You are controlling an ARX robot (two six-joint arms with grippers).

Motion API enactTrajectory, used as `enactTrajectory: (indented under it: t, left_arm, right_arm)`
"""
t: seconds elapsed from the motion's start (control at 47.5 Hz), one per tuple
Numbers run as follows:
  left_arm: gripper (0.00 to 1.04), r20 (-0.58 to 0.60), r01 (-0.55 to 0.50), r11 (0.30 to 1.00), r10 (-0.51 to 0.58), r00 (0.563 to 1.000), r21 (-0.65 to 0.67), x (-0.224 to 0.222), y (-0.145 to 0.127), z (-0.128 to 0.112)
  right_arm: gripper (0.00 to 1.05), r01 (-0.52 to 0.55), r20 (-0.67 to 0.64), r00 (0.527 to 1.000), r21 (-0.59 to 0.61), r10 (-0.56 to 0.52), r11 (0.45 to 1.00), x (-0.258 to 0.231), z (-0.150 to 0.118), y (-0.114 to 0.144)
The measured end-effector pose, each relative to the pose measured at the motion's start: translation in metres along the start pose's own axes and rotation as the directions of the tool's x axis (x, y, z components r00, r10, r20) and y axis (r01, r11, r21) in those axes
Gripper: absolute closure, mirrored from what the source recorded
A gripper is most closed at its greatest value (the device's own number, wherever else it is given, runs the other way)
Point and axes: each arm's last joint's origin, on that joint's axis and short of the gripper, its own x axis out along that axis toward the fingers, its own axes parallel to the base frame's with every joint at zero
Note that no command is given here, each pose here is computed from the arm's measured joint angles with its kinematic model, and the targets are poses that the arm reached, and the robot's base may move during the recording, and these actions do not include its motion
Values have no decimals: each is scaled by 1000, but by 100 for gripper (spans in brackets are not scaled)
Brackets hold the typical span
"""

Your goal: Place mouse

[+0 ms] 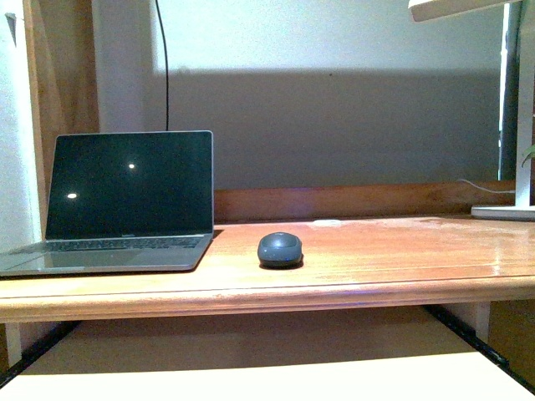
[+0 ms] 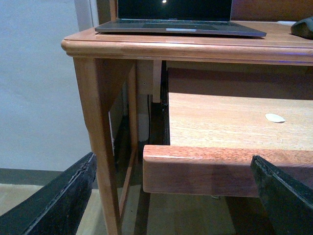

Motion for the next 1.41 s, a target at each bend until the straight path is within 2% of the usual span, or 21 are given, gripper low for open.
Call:
enactTrajectory:
  t: [0.379, 0.547, 0.694, 0.905, 1.157, 1.41]
  left_arm:
    - [8, 0, 0, 1000, 0, 1000, 0, 0, 0, 0]
    - [8, 0, 0, 1000, 0, 1000, 0, 0, 0, 0]
    - [8, 0, 0, 1000, 0, 1000, 0, 0, 0, 0]
    - [8, 0, 0, 1000, 0, 1000, 0, 0, 0, 0]
    - [8, 0, 0, 1000, 0, 1000, 0, 0, 0, 0]
    - [8, 0, 0, 1000, 0, 1000, 0, 0, 0, 0]
  right_arm:
    - [7, 19, 40, 999, -46, -18, 999, 17, 10, 2]
    - [7, 45, 24, 999, -48, -44, 998, 40, 16, 5]
    - [7, 115, 20, 993, -55, -114, 992, 70, 31, 1]
    - [7, 207, 36, 978, -35, -206, 978, 121, 66, -6]
    - [7, 264, 67, 963, -21, -262, 964, 184, 108, 1]
    - [7, 299, 64, 951, 52, -302, 953, 199, 113, 4]
